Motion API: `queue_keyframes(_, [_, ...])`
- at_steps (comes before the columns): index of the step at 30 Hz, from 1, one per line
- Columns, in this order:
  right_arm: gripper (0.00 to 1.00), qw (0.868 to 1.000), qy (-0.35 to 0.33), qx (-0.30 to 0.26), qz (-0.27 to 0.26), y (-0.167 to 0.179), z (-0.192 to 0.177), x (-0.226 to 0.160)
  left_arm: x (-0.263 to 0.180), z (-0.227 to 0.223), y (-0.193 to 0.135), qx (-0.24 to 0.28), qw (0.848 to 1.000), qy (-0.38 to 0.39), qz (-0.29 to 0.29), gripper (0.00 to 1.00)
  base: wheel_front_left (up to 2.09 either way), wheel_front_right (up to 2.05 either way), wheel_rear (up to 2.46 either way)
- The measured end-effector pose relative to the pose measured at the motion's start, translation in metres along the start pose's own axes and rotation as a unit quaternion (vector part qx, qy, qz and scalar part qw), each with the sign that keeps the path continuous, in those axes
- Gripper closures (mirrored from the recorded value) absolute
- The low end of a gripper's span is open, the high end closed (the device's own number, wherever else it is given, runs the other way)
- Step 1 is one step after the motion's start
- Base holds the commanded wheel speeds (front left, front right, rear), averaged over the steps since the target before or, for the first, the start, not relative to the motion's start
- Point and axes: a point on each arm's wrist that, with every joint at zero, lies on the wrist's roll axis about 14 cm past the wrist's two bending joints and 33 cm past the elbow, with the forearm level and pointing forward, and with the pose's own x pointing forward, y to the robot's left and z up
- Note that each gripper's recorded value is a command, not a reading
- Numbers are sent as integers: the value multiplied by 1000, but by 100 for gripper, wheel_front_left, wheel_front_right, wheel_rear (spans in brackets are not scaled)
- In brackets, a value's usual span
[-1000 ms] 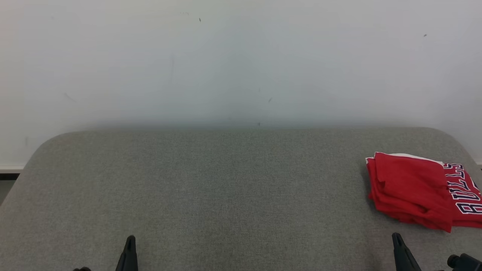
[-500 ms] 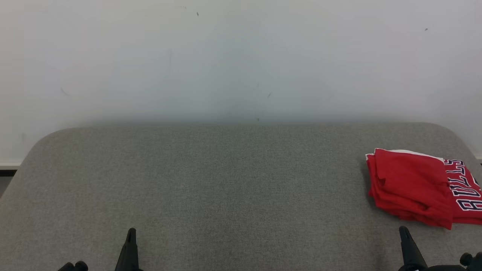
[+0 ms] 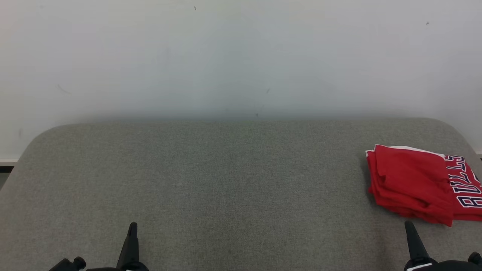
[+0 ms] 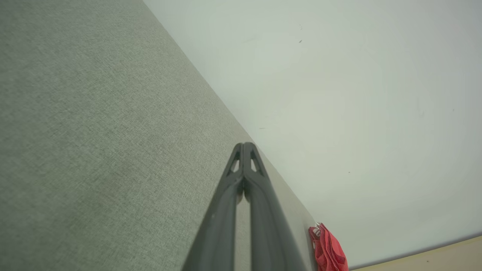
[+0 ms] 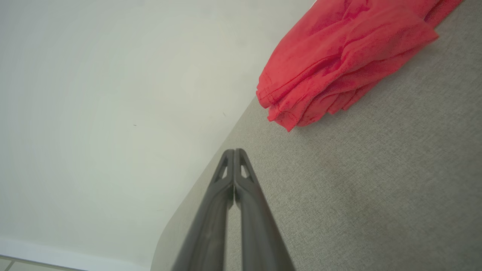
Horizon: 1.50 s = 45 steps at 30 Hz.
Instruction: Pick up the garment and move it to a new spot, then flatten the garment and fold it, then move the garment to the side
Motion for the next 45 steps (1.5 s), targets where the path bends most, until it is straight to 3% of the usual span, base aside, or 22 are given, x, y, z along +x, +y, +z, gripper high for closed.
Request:
queue_keyframes(20, [100,995,-14,101,3,-2,11,7,13,-3,-4,-95,995,11,0,100,0,0,0])
queue_keyframes(45, [100,978,-30,208,11,-5,23,13,26,-10,-9,-199,980,26,-1,100,0,0,0])
